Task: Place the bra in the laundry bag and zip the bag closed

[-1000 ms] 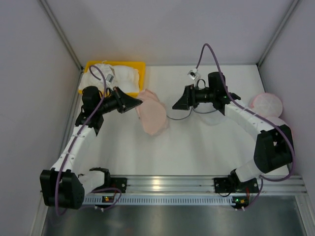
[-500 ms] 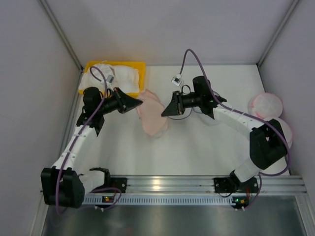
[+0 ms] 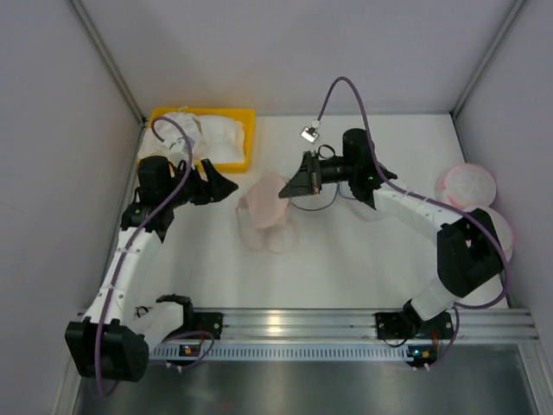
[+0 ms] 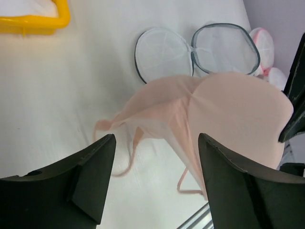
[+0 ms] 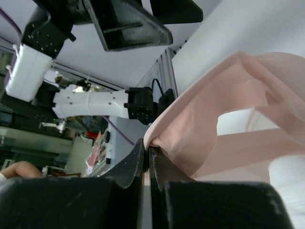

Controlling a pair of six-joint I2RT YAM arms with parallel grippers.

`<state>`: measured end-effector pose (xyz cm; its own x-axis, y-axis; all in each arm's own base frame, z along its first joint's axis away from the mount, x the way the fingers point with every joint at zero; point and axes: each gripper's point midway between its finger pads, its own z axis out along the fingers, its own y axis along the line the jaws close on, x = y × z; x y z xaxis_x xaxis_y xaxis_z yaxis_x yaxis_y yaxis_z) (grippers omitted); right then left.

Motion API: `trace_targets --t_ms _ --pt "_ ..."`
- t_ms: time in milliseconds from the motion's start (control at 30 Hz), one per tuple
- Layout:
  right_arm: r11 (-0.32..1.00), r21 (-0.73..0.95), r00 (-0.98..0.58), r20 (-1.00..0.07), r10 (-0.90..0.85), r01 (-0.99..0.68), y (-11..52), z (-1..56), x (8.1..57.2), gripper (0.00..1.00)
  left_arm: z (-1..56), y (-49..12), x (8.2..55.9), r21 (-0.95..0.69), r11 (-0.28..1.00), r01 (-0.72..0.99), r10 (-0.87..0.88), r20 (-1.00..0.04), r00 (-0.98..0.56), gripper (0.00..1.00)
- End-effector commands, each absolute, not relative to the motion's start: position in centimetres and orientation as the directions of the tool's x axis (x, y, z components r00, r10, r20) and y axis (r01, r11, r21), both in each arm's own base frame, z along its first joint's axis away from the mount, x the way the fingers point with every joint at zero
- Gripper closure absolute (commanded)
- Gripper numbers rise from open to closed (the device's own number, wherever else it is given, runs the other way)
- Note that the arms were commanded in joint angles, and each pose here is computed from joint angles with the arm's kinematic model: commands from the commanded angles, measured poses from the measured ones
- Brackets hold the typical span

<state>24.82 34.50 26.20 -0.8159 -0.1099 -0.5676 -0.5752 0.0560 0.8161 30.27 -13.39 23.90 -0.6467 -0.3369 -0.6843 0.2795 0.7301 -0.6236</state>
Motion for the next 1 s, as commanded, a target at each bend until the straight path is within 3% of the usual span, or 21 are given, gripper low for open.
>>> trace_targets --t_ms 0,133,267,467,667,833,967 --pt "-0.02 0.827 -0.825 -0.562 -0.065 -0.562 34.7 28.5 24.8 1.0 27.9 -11.7 29.2 -0.37 0.813 0.45 -0.15 -0.88 -0.451 0.24" --pt "-0.036 0.887 -0.887 -0.461 -0.018 -0.46 35.5 28.5 26.1 1.0 29.8 -12.1 27.4 -0.146 0.791 0.594 0.047 -0.954 -0.297 0.13" --pt "-0.092 0.923 -0.927 -0.375 0.011 -0.375 36.2 29.6 27.1 1.0 30.0 -13.4 25.4 -0.033 0.736 0.676 0.165 -0.96 -0.227 0.12" --pt "-0.141 0.929 -0.94 -0.339 0.039 -0.341 36.7 30.7 28.2 1.0 28.8 -16.4 23.7 0.093 0.627 0.774 0.302 -0.944 -0.131 0.11" --pt "-0.167 0.934 -0.949 -0.312 0.043 -0.315 37.2 30.9 28.3 1.0 26.9 -18.6 24.2 0.318 0.524 0.79 0.51 -0.86 0.007 0.11" --pt "-0.174 0.935 -0.951 -0.308 0.035 -0.309 37.5 31.0 28.0 1.0 26.1 -20.3 24.5 0.415 0.452 0.79 0.597 -0.798 0.078 0.13" --pt "-0.181 0.933 -0.95 -0.312 0.029 -0.312 37.6 31.1 27.6 1.0 25.7 -21.0 25.8 0.448 0.467 0.762 0.623 -0.779 0.076 0.23"
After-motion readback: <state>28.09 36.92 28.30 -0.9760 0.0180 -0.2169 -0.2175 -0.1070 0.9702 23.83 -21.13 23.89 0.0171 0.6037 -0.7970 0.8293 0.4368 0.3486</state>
